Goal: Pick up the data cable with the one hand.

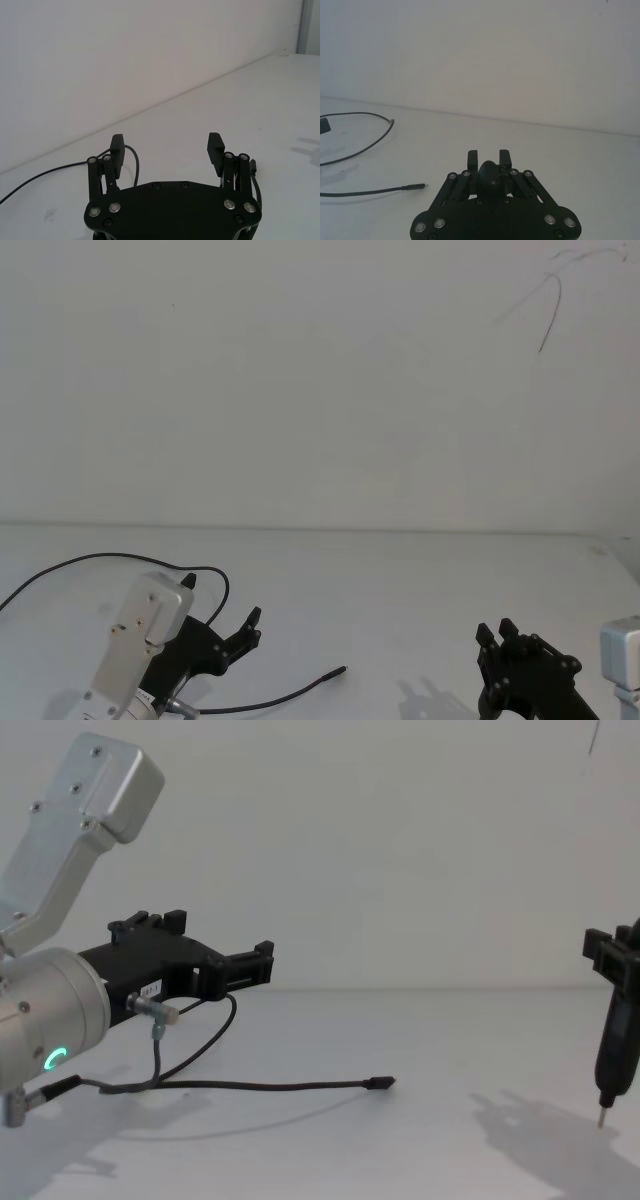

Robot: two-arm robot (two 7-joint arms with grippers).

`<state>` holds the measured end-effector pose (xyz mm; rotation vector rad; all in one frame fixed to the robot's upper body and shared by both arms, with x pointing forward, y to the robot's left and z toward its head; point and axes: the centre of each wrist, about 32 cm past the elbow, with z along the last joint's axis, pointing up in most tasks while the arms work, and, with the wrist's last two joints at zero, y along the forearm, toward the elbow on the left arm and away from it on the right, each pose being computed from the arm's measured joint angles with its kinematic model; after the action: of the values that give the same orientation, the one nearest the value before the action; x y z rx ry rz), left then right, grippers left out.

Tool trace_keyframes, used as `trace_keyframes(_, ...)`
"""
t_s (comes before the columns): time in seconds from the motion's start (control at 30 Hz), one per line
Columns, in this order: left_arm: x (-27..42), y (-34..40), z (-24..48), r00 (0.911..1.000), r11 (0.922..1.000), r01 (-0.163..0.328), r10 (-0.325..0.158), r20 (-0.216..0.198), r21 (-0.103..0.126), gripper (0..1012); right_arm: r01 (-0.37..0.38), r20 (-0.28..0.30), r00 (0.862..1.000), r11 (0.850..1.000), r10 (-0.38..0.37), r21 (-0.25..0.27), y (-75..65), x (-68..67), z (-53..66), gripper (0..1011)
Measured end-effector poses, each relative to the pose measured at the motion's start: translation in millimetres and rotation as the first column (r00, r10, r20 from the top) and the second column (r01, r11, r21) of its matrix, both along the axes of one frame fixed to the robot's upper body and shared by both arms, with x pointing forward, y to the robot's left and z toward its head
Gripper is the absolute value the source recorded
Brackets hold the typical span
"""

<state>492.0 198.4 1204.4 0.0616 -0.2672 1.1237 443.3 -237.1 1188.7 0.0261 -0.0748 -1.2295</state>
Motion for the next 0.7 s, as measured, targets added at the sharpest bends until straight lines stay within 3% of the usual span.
trace_keyframes(0.7, 0.1, 0.0, 0.1, 1.0000, 1.0000, 0.001, -0.001, 0.001, 0.000, 1001, 0.000, 0.000, 1.000, 1.000, 0.000, 0.000, 0.0, 0.0, 0.0, 251)
